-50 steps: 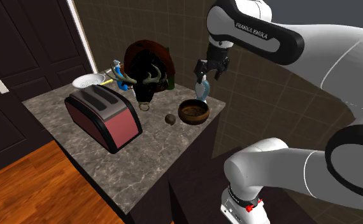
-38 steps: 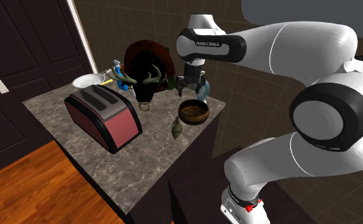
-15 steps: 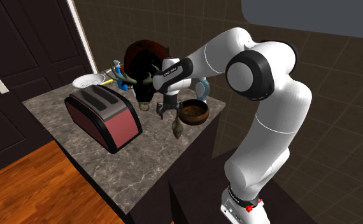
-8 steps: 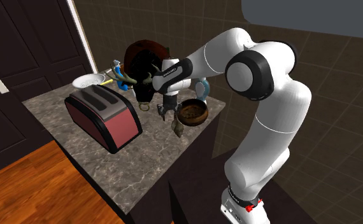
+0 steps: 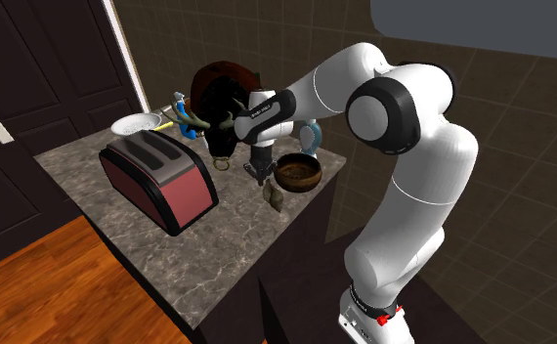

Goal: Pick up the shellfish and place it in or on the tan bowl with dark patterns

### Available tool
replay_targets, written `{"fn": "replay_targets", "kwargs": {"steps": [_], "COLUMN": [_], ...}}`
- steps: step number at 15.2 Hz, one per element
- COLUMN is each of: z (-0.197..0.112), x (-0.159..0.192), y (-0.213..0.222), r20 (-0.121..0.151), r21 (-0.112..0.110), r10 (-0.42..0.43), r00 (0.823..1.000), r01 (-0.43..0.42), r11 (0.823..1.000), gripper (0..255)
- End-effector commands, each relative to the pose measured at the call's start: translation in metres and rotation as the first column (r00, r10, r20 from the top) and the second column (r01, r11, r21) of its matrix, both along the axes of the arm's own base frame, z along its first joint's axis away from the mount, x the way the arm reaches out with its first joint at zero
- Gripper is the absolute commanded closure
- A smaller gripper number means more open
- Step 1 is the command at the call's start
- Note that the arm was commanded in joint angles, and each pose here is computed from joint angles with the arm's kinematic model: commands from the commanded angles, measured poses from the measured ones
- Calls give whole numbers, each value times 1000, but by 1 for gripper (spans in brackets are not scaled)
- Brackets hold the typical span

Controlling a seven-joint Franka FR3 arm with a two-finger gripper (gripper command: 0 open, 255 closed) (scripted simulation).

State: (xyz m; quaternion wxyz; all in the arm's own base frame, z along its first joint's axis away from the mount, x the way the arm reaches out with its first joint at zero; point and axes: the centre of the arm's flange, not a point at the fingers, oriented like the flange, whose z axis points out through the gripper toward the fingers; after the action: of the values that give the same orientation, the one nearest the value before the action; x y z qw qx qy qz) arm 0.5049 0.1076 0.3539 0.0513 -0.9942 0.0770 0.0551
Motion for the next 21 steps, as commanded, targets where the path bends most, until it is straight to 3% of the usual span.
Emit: {"fn": "replay_targets", "kwargs": {"steps": [1, 2, 5, 8, 15, 21], "z": [0, 0, 2, 2, -33, -36], "x": [0, 0, -24, -52, -58, -59], "y": [0, 0, -39, -75, -64, -63], "r20": [0, 0, -59, -124, -124, -124], "r21": [0, 0, 74, 141, 141, 141], "r10": [0, 0, -94, -182, -182, -182], "r00": [1000, 1000, 994, 975, 975, 975], "r01": [0, 0, 98, 199, 199, 199], "r11": [1000, 1000, 992, 970, 970, 970], "gripper": [255, 0, 0, 0, 0, 0]}}
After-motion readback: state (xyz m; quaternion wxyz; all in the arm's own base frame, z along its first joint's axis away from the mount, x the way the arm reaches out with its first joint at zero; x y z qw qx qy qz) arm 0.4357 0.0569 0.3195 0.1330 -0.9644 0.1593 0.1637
